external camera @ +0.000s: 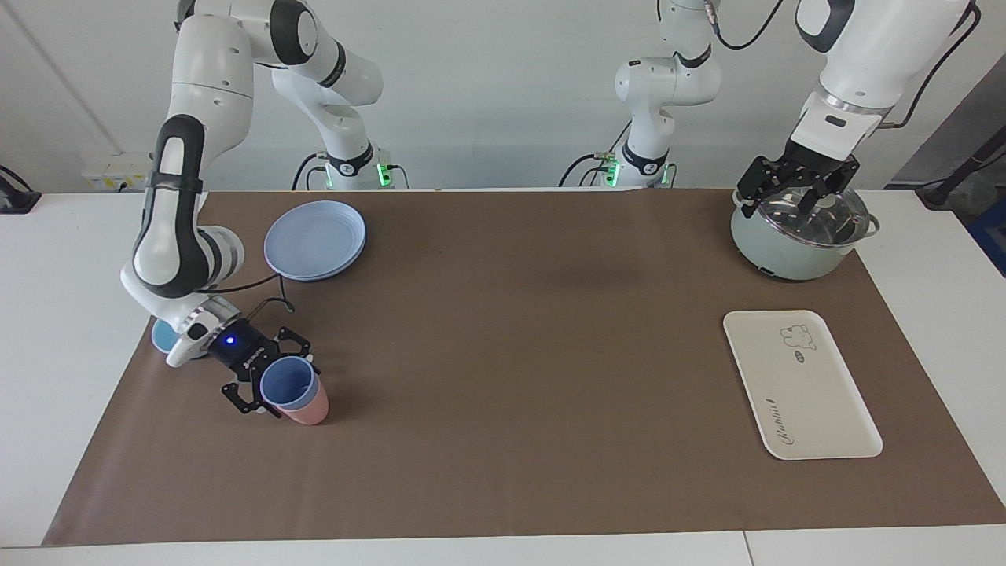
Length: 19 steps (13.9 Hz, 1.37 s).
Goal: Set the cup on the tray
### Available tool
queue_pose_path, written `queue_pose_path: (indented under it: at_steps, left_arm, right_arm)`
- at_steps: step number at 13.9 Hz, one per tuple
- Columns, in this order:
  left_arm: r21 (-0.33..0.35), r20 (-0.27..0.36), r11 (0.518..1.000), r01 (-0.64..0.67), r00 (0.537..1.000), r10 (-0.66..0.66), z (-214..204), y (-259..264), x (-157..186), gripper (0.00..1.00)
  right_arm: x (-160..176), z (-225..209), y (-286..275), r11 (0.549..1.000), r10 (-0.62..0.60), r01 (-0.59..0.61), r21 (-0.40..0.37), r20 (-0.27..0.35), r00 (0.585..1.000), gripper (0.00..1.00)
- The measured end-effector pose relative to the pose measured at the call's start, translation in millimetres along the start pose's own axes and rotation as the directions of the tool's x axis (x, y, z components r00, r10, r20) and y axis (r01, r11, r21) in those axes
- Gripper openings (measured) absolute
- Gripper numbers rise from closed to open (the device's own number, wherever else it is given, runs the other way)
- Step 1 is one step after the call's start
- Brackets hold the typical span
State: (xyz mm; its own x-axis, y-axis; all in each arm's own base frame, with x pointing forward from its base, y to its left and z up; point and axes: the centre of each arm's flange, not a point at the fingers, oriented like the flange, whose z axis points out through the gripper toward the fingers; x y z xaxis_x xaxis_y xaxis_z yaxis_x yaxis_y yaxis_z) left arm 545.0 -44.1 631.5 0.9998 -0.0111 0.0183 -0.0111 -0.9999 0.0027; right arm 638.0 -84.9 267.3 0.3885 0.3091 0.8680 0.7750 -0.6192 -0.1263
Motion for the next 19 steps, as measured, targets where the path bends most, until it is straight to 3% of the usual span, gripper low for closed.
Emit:
queue_pose_path:
  at_steps: [6, 8, 14, 16, 19]
  left_arm:
    - [0.0, 0.0, 1.0, 0.0, 1.0, 0.0, 0, 0, 0, 1.0]
    - [0.0, 0.0, 1.0, 0.0, 1.0, 0.0, 0, 0, 0, 1.0]
    - [0.0, 0.0, 1.0, 0.0, 1.0, 0.0, 0, 0, 0, 1.0]
    - [0.0, 0.0, 1.0, 0.0, 1.0, 0.0, 0, 0, 0, 1.0]
    - [0.0, 0.0, 1.0, 0.0, 1.0, 0.0, 0, 0, 0, 1.0]
  right_arm:
    - [-4, 6, -5, 1.0, -0.003, 0.003, -0.008, -0.005, 1.0, 0.98]
    - [-5, 5, -5, 1.0, -0.006, 0.006, -0.015, -0.01, 1.0, 0.84]
    - [8, -2, -1, 0.999, 0.031, -0.033, -0.043, -0.037, 0.999, 0.84]
    - [27, -15, 0, 0.996, 0.055, -0.055, -0.07, -0.012, 0.998, 0.84]
    - [81, -34, -10, 0.989, 0.116, -0.105, -0.109, 0.098, 0.988, 0.84]
